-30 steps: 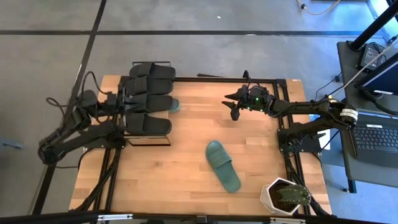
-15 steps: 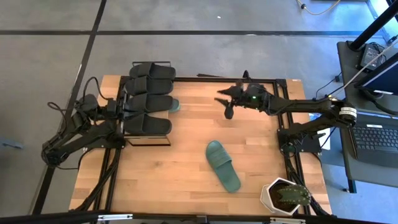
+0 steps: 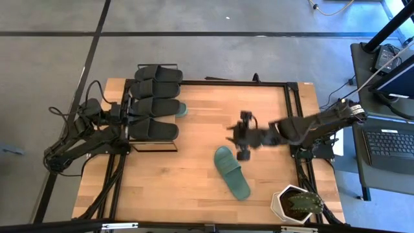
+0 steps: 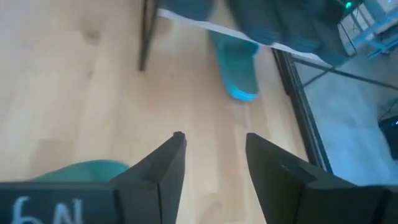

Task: Pick and place slides into the shelf
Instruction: Put the green slipper under the shelf

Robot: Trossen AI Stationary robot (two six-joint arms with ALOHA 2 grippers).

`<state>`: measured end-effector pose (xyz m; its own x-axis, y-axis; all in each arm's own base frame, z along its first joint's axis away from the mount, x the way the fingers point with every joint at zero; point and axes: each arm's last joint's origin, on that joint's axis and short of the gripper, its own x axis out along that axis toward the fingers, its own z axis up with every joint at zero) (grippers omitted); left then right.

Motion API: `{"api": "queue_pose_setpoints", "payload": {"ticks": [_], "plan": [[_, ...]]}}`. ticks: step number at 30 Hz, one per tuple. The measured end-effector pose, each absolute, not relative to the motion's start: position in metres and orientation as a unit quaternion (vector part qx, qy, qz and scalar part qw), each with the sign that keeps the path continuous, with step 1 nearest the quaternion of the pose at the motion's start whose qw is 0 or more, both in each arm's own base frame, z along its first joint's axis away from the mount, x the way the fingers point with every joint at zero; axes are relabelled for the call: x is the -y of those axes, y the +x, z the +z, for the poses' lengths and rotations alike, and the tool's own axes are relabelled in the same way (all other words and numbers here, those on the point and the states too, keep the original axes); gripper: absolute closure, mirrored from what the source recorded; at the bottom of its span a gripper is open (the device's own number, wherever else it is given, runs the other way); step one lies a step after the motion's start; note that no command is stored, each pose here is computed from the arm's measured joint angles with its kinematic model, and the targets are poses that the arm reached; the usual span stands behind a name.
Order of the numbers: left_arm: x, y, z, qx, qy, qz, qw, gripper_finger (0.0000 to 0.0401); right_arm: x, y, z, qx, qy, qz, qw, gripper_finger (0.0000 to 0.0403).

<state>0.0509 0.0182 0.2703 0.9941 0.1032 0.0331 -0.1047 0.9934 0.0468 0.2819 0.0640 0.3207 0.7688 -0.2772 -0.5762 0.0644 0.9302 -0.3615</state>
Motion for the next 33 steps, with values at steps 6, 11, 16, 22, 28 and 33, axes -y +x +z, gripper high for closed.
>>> {"api": "queue_pose_setpoints", "payload": {"ticks": [6, 11, 16, 22, 28, 33], "plan": [[-0.019, 0.051, 0.270, 0.015, 0.024, 0.059, 0.998, 0.0401, -0.117, 0.275, 0.303, -0.332, -0.179, -0.091, 0.921, 0.0234], [-0.019, 0.051, 0.270, 0.015, 0.025, 0.059, 0.998, 0.0401, -0.144, 0.282, 0.276, -0.358, -0.179, -0.077, 0.913, 0.0234], [-0.019, 0.051, 0.270, 0.015, 0.025, 0.059, 0.998, 0.0401, -0.155, 0.291, 0.249, -0.390, -0.169, -0.083, 0.902, 0.0234], [-0.019, 0.051, 0.270, 0.015, 0.028, 0.060, 0.998, 0.0401, -0.159, 0.294, 0.224, -0.456, -0.165, -0.054, 0.873, 0.0234], [-0.020, 0.051, 0.270, 0.013, 0.027, 0.087, 0.996, 0.0401, -0.164, 0.293, 0.211, -0.480, -0.177, -0.050, 0.858, 0.0234], [-0.022, 0.050, 0.269, 0.010, 0.024, 0.112, 0.993, 0.0401, -0.167, 0.290, 0.209, -0.486, -0.166, -0.056, 0.856, 0.0234]]}}
